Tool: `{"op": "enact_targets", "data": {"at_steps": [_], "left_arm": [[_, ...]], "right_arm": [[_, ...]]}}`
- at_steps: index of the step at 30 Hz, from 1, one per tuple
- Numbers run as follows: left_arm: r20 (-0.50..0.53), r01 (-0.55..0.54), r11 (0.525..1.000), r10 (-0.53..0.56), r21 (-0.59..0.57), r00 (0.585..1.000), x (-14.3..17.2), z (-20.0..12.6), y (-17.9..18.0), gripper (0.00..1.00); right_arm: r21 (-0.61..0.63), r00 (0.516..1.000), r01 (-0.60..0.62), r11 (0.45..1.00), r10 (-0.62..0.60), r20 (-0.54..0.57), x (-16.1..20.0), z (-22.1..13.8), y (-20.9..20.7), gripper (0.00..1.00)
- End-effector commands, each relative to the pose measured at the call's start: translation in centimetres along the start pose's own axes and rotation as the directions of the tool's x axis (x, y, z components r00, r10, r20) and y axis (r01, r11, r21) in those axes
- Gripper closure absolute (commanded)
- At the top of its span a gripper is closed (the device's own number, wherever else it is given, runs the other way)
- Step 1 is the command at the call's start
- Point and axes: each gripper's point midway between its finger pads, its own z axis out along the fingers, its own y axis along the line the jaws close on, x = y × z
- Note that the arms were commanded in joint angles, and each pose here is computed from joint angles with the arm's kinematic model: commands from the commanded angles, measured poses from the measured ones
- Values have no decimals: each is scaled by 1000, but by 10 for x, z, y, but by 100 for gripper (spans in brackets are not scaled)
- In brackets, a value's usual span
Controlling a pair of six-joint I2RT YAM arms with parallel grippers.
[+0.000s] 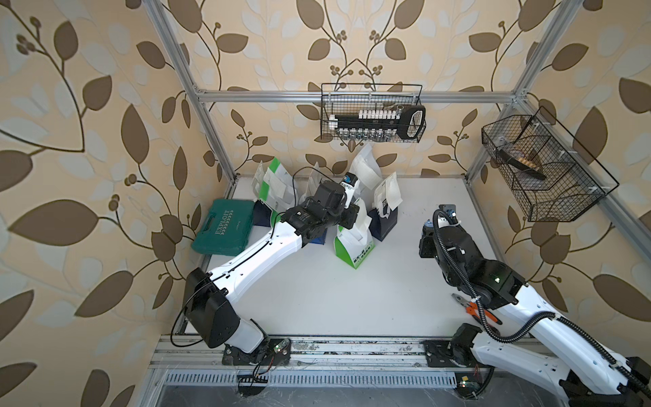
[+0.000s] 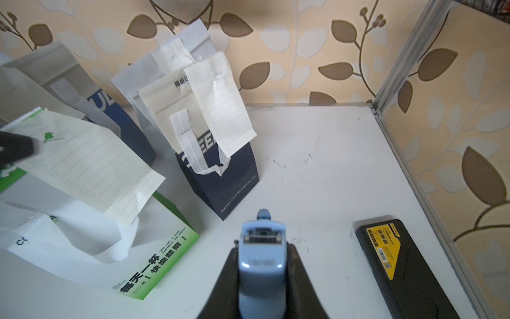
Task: Staple the receipts to the bags
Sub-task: Place the takeout bag at the center of the board, then place the stapler at the center of the board.
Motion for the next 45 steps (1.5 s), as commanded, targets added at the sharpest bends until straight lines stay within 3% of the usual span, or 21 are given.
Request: {"op": "enact_targets", "data": {"at_steps": [1, 3, 4, 8, 10, 11, 15, 18, 23, 28, 32, 37, 41, 45], "left_arm": [[39, 13, 995, -9, -103, 999, -16, -1, 16, 100], [48, 13, 997, -9, -80, 999, -17, 3, 12, 98], [46, 14, 997, -10, -77, 999, -18, 5, 11, 89], [55, 16, 1000, -15, -16, 998, -21, 4, -1, 47], [73, 16, 1000, -18, 18, 997, -27, 1, -7, 11], [79, 19, 1000, -21, 23, 997, -28, 0, -9, 1], [119, 36, 998, -43, 60, 992, -42, -17, -15, 1], [217, 44, 995, -62, 90, 974, -66, -55, -19, 1], [401, 34, 988, -91, 147, 912, -94, -145, -23, 1], [504, 50, 989, -113, 137, 856, -72, -202, -9, 1], [508, 102, 991, -132, 88, 851, -40, -220, 8, 1], [532, 151, 988, -130, 3, 837, -6, -229, 31, 1], [508, 189, 981, -139, -48, 850, 16, -226, 44, 1], [485, 223, 971, -154, -89, 861, 27, -224, 53, 1]], "right_arm": [[-14, 999, -35, 999, 35, -34, 12, 1, -5, 100], [-12, 999, -33, 999, 33, -42, 15, 1, -6, 100], [-15, 998, -33, 999, 33, -44, 16, 2, -6, 100], [-29, 998, -35, 999, 33, -56, 19, 2, -5, 100], [-36, 997, -34, 999, 32, -67, 21, 3, -3, 100], [-40, 997, -34, 999, 30, -77, 24, 5, -2, 100], [-48, 985, -36, 998, 27, -168, 41, 14, -1, 100], [-59, 954, -46, 997, 26, -300, 69, 24, -2, 100], [-99, 818, -106, 989, 30, -574, 137, 42, 7, 100], [-154, 681, -124, 980, -29, -732, 190, 40, 28, 100], [-257, 628, -19, 966, -189, -755, 222, 22, 63, 100], [-365, 632, 13, 931, -291, -719, 246, 7, 105, 100], [-357, 629, 118, 927, -348, -695, 259, 10, 107, 100], [-345, 614, 134, 929, -351, -707, 270, 15, 106, 98]]}}
